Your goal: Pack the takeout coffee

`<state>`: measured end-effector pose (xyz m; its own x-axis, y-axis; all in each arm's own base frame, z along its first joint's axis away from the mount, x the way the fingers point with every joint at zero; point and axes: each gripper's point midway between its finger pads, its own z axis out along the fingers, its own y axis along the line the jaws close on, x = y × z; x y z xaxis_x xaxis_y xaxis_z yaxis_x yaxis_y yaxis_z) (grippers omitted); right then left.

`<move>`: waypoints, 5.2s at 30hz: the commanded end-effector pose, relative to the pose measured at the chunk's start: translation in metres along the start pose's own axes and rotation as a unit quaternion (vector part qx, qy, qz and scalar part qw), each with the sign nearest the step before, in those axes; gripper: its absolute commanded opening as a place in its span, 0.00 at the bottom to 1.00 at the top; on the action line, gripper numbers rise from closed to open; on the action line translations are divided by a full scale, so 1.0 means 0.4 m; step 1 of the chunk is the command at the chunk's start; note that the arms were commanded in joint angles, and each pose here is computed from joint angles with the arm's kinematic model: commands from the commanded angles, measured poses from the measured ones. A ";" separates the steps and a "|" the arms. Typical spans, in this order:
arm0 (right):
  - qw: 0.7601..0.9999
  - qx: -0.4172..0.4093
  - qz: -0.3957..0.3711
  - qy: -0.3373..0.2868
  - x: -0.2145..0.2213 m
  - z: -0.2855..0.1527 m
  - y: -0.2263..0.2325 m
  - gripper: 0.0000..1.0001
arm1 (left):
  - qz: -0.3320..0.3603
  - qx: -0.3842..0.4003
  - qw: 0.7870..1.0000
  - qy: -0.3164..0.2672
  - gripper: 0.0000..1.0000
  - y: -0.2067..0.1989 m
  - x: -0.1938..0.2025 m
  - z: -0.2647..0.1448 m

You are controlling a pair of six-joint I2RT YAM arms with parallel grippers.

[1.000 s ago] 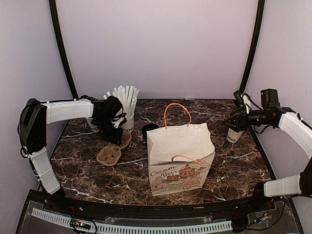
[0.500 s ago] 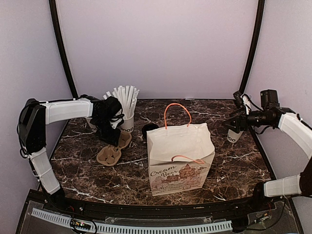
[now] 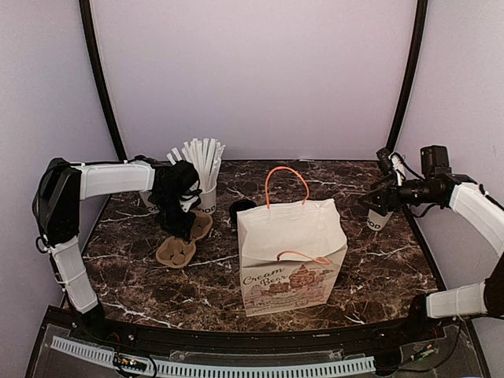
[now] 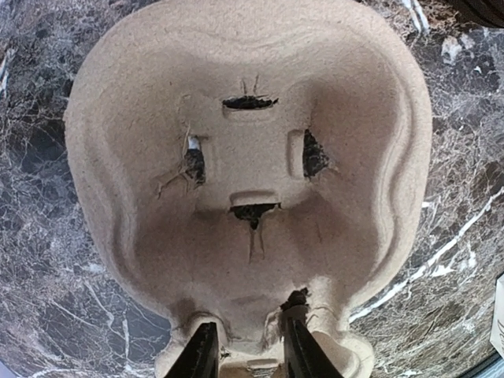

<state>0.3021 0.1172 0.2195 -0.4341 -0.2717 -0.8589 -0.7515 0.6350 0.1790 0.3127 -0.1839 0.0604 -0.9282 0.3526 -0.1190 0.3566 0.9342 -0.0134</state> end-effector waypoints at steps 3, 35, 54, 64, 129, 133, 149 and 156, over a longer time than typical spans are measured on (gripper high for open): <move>1.000 -0.004 -0.013 -0.009 -0.007 0.001 0.006 0.99 | -0.005 -0.007 1.000 0.016 0.28 0.009 0.018 0.004; 1.000 -0.002 -0.018 -0.012 -0.010 -0.007 0.013 0.99 | -0.010 -0.012 1.000 -0.025 0.05 0.019 0.011 -0.096; 1.000 -0.003 -0.017 -0.012 -0.005 0.001 0.007 0.99 | 0.177 0.182 0.871 -0.421 0.00 -0.236 -0.055 -0.840; 1.000 -0.003 -0.021 -0.014 -0.006 -0.004 0.013 0.99 | 0.288 0.324 0.752 -0.497 0.00 -0.463 -0.046 -1.023; 0.998 -0.057 -0.034 0.001 0.024 0.009 0.057 0.99 | 0.533 0.085 0.816 -0.208 0.00 -0.730 0.111 -0.493; 0.997 -0.066 -0.037 0.002 0.020 0.011 0.068 0.99 | 0.534 0.051 0.820 -0.200 0.00 -0.709 0.107 -0.473; 0.976 -0.197 -0.061 0.066 -0.185 0.000 0.323 0.99 | 0.501 0.070 0.820 -0.268 0.00 -0.736 0.095 -0.614; 0.975 -0.182 -0.033 0.120 -0.166 0.056 0.326 0.99 | 0.500 0.059 0.828 -0.245 0.00 -0.734 0.109 -0.582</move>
<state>0.2416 0.2333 0.2975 -0.3822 -0.4592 -0.8019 -0.9201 0.2698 0.2840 0.1487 -0.4377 0.2877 0.0034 0.8460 -0.5332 0.9573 0.1515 0.2464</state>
